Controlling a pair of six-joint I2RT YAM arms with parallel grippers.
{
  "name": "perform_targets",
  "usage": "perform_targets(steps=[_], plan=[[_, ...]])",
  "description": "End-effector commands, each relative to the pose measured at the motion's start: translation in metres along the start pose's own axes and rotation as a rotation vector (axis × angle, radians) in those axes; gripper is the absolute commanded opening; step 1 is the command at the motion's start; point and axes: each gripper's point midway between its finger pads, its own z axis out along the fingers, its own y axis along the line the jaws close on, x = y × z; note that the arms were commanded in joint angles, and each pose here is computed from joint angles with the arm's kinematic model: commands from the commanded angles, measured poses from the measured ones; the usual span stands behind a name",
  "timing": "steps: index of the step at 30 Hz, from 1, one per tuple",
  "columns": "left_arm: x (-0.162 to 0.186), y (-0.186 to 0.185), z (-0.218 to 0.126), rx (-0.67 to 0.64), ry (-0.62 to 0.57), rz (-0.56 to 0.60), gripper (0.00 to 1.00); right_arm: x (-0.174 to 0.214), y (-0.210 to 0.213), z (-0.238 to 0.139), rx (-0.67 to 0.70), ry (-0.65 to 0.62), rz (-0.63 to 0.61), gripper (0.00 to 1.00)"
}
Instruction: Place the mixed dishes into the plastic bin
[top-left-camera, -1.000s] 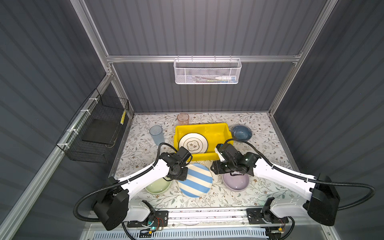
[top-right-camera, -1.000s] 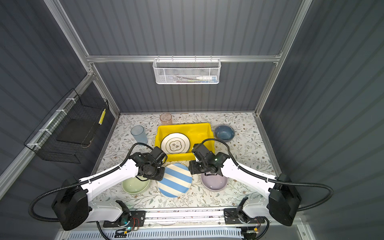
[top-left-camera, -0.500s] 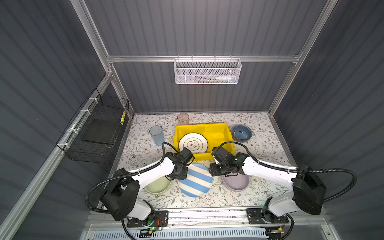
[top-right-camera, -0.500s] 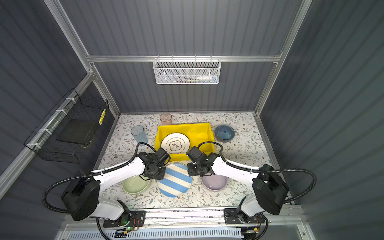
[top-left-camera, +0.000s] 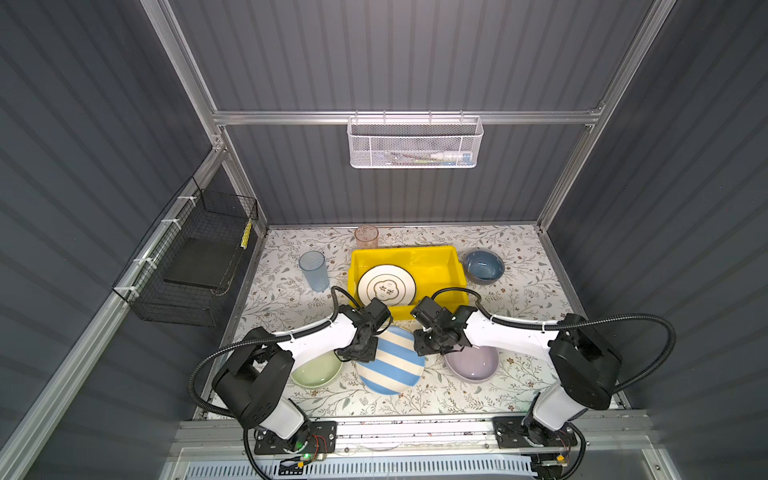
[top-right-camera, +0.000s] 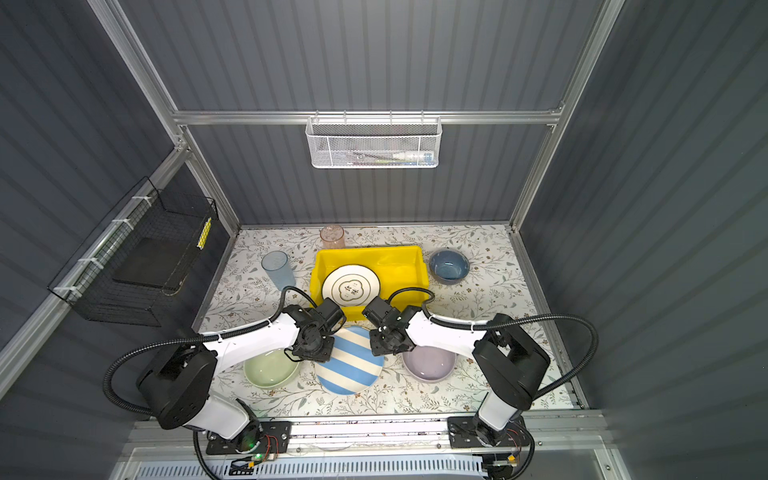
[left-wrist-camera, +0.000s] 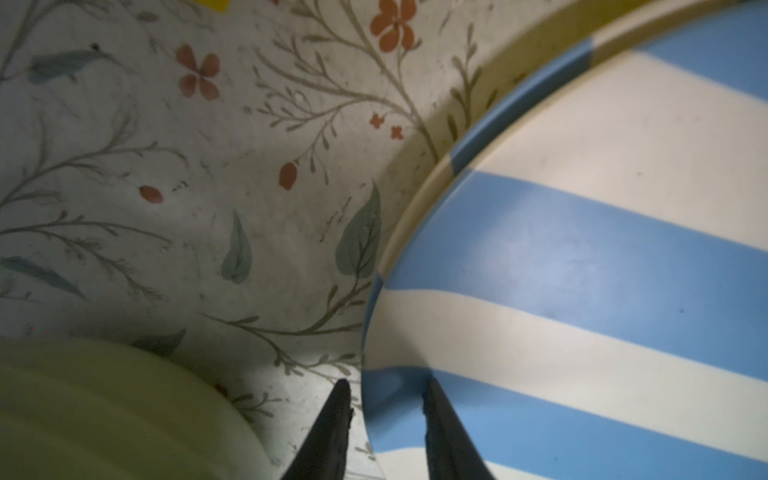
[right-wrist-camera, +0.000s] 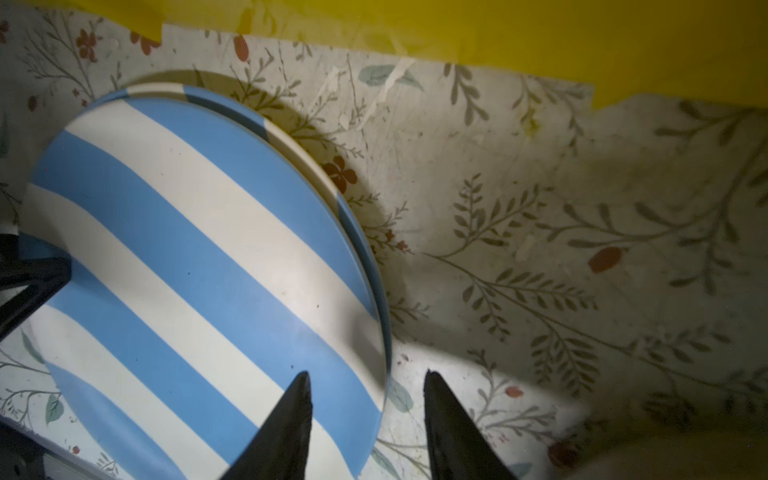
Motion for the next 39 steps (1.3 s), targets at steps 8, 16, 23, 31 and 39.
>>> perform_targets(steps=[8, 16, 23, 31, 39], plan=[[-0.003, -0.001, 0.011, -0.021, 0.01, -0.012, 0.32, -0.003, 0.013, 0.002, -0.045, 0.006, 0.013, 0.41], [-0.001, -0.001, 0.014, -0.021, 0.018, -0.013, 0.32, -0.005, 0.018, -0.005, -0.071, -0.007, 0.017, 0.39], [0.001, -0.002, 0.018, -0.017, 0.027, -0.012, 0.31, -0.004, 0.021, 0.0, -0.095, 0.001, 0.04, 0.39], [0.002, -0.002, 0.02, -0.016, 0.031, -0.01, 0.31, -0.007, 0.026, -0.007, -0.132, -0.016, 0.058, 0.34], [0.002, -0.004, 0.022, -0.004, 0.028, -0.012, 0.31, -0.021, 0.038, -0.026, -0.298, -0.082, 0.118, 0.29]])
